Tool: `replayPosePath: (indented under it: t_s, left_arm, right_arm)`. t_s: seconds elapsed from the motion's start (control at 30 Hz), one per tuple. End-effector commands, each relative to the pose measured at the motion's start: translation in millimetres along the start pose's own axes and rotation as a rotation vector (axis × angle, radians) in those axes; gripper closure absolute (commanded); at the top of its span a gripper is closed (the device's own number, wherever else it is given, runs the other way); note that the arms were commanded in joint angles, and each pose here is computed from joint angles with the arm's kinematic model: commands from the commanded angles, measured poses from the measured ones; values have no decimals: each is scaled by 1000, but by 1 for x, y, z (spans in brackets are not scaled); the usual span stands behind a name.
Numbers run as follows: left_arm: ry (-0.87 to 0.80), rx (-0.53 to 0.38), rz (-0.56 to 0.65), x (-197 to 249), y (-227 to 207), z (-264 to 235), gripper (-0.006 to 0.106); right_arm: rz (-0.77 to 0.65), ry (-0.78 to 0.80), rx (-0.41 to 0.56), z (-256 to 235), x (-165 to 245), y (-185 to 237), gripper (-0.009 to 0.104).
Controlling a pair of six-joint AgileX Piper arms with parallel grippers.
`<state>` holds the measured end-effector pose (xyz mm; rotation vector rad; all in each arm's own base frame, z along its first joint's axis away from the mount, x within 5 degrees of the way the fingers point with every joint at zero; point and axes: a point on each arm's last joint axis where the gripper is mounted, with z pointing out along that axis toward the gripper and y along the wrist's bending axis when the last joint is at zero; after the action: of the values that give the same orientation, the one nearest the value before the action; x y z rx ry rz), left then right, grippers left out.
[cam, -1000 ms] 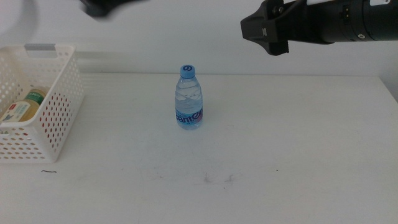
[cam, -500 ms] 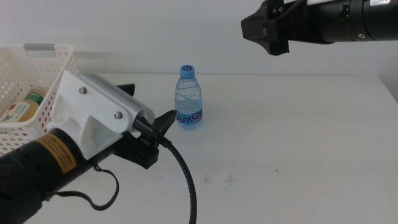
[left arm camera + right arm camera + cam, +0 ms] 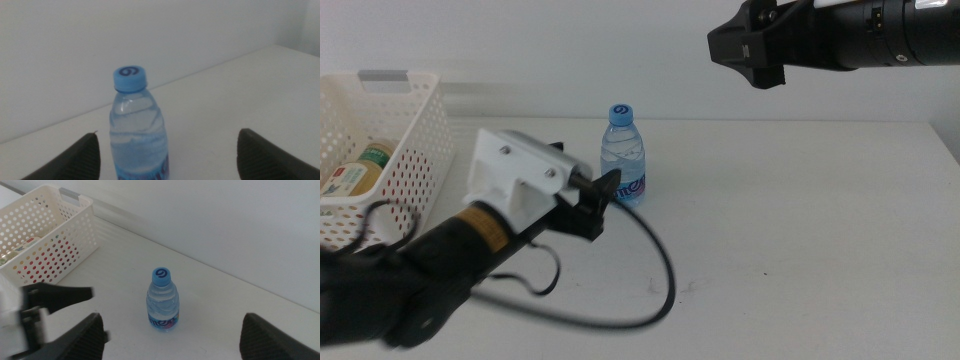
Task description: Use arms to grab the bottles and put them into the dustbin to the left of the table.
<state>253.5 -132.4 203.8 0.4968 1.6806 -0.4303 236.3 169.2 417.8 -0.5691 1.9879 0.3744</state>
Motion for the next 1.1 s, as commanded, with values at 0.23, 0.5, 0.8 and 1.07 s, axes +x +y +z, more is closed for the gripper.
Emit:
replayPosePath:
  t_s: [0.23, 0.5, 0.8, 1.07]
  left_arm:
    - [-17, -35, -100, 28, 21, 88, 7]
    - [29, -92, -157, 63, 31, 128, 7]
    - [40, -95, -160, 88, 36, 159, 7]
    - [57, -107, -195, 96, 39, 170, 15]
  right_arm:
    - [-7, 3, 2, 1, 2, 0, 8]
    - [-7, 3, 2, 1, 2, 0, 8]
    - [-7, 3, 2, 1, 2, 0, 8]
    - [-7, 3, 2, 1, 2, 0, 8]
